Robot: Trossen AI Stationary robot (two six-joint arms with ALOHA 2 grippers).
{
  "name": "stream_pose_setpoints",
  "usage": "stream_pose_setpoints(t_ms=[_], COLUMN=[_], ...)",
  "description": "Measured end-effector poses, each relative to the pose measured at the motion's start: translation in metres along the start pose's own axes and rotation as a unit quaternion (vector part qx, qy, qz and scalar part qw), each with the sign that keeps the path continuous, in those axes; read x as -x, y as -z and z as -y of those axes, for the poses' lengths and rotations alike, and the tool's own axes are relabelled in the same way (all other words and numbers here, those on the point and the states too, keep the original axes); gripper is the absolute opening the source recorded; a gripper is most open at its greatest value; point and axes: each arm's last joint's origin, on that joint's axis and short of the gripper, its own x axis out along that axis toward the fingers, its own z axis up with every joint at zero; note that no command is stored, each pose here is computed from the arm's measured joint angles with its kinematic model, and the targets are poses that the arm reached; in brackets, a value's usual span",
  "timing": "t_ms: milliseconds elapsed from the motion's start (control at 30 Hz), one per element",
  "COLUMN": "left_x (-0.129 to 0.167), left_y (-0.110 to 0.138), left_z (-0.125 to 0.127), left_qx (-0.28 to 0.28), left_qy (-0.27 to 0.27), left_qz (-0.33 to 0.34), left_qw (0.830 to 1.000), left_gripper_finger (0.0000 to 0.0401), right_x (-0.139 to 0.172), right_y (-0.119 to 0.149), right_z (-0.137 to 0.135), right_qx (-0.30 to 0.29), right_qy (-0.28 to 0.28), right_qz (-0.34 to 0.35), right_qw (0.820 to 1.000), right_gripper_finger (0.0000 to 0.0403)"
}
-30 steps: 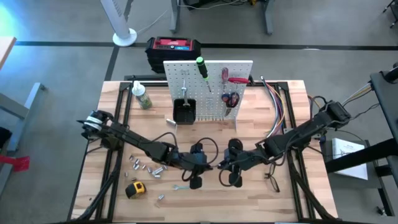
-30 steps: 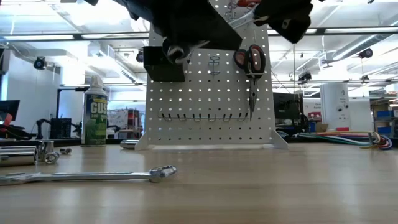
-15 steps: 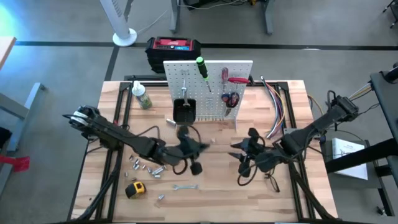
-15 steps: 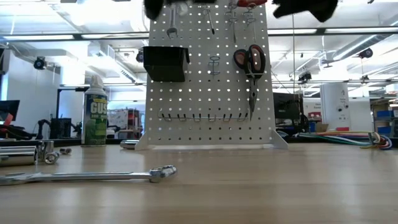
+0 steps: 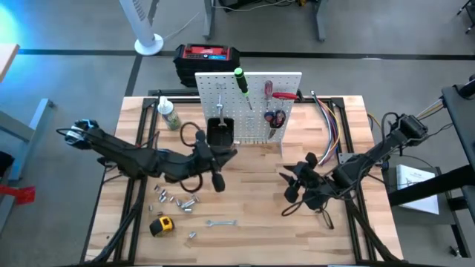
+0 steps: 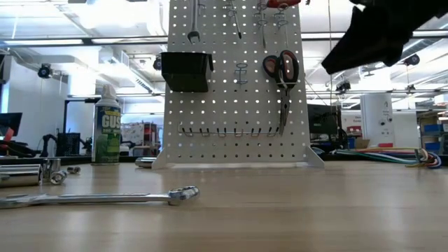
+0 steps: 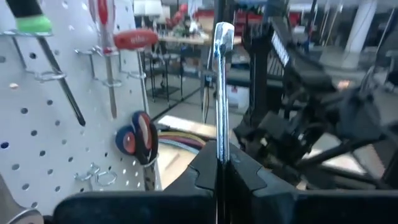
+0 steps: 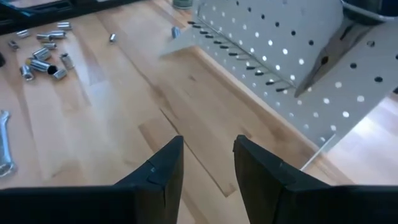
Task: Hang tools onto peg board
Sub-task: Hang the wrench on the pegboard
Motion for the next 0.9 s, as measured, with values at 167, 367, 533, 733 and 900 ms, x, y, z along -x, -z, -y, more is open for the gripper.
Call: stream_pose_setpoints(t_ms=[167,367,533,733,900], left_x=[0.007,0.021,0.022,0.017,0.008], left_y=[0.011,0.031,0.042,0.043,0.036], left_z=[-0.016,-0.052,-0.077,-0.085,-0.08], left_qx=[0.035,0.078,0.129,0.127,0.106], left_qy=[-0.003,0.011,0.04,0.058,0.082], left_qz=[0.069,0.123,0.125,0.133,0.134], left_qw=[0.997,0.989,0.983,0.981,0.982], left_gripper_finger=[0.0,0.0,0.0,0.0,0.0], right_x=[-0.001,-0.001,-0.001,-0.001,-0.001], right_y=[0.002,0.002,0.001,-0.001,-0.001], right_z=[0.001,0.001,0.001,0.001,0.0], right_qx=[-0.006,-0.001,0.0,-0.006,-0.009], right_qy=[0.005,0.006,0.013,0.015,0.013], right_qz=[0.004,0.005,0.015,0.023,0.025], right_qw=[1.0,1.0,1.0,1.0,1.0], right_gripper_finger=[0.0116,0.0118,0.0127,0.0132,0.0124])
